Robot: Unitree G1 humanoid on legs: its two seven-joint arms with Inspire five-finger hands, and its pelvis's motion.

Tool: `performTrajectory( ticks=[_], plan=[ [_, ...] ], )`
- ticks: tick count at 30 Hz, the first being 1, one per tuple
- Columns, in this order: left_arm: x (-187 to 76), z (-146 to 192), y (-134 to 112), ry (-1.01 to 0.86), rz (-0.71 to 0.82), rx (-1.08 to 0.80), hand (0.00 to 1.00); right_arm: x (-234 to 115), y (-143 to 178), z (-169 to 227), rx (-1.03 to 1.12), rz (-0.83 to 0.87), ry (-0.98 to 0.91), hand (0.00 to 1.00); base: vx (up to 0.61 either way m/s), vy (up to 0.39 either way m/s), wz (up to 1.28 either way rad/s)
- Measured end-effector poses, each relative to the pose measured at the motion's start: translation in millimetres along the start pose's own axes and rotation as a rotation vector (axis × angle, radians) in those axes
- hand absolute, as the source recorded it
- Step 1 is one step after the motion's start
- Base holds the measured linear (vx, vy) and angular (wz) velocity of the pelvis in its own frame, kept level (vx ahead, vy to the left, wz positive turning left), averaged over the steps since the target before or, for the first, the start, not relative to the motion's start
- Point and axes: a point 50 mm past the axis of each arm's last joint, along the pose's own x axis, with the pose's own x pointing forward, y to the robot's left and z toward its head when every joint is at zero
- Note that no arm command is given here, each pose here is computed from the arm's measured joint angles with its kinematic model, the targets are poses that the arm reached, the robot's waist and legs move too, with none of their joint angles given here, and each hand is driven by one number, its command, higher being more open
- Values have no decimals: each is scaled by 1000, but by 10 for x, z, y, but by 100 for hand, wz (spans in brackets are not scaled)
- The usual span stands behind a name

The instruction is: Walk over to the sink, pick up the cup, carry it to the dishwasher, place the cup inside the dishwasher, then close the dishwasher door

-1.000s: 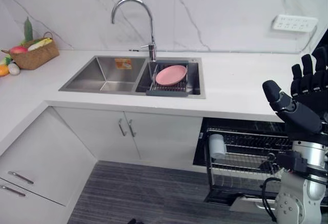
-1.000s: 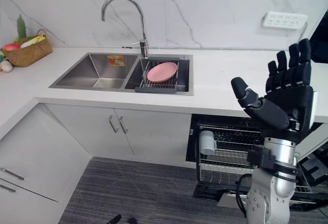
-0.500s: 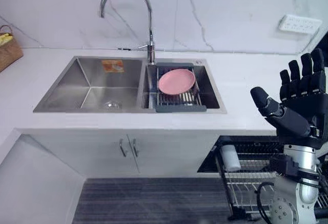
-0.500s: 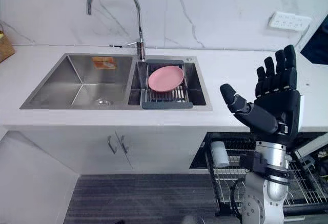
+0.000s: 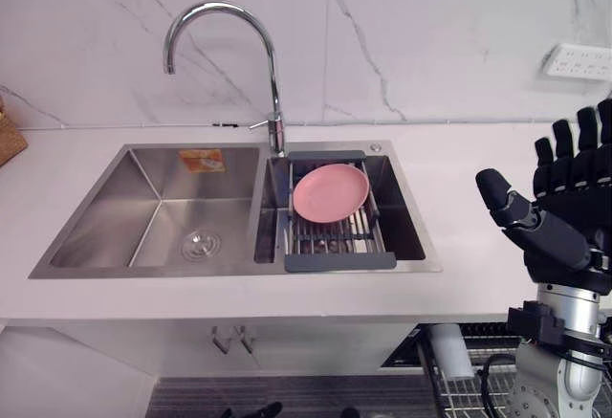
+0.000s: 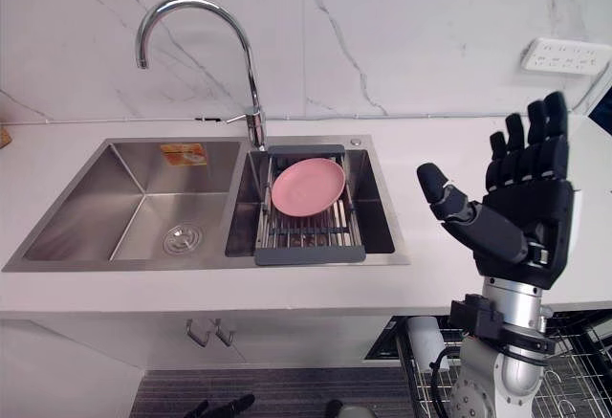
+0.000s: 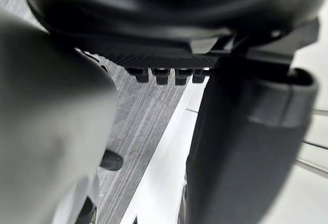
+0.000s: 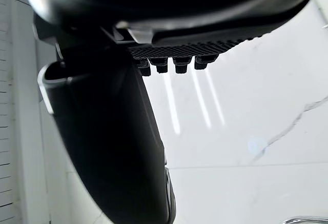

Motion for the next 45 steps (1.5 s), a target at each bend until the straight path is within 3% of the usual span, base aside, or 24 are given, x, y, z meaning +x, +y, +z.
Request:
performTrajectory(
  ticks=[4,12,17,18,28,31,35,40,45],
  plan=[
    [-13,97,73,-58,3,49,100,17,29,1,15,14,-9,100,39,-19,8],
    [-60,-84,226,-5,58,140,100,209,-58,-48,-26,24,-42,100,90,104,-22],
    [-53,-55,236,-15,65,193,100,210,-15,-70,-18,99,-18,100,131,82,-3],
    [-32,75,244,-22,74,259,100,203,24,-104,-13,172,14,100,47,23,0],
    [-37,-7,319,8,83,181,100,199,13,-131,-37,171,30,100,0,0,1],
    [-55,-119,442,66,96,126,100,186,-29,-253,-160,180,114,100,-15,-10,0],
    [-60,-161,526,106,89,65,100,235,1,-405,-591,326,235,100,-72,-20,-7],
    [-46,-144,535,147,84,62,100,311,195,-413,-1108,575,149,100,-79,-25,-11],
    [-40,-126,544,181,85,76,100,318,301,-445,-1304,780,134,100,-16,-48,-2]
  ],
)
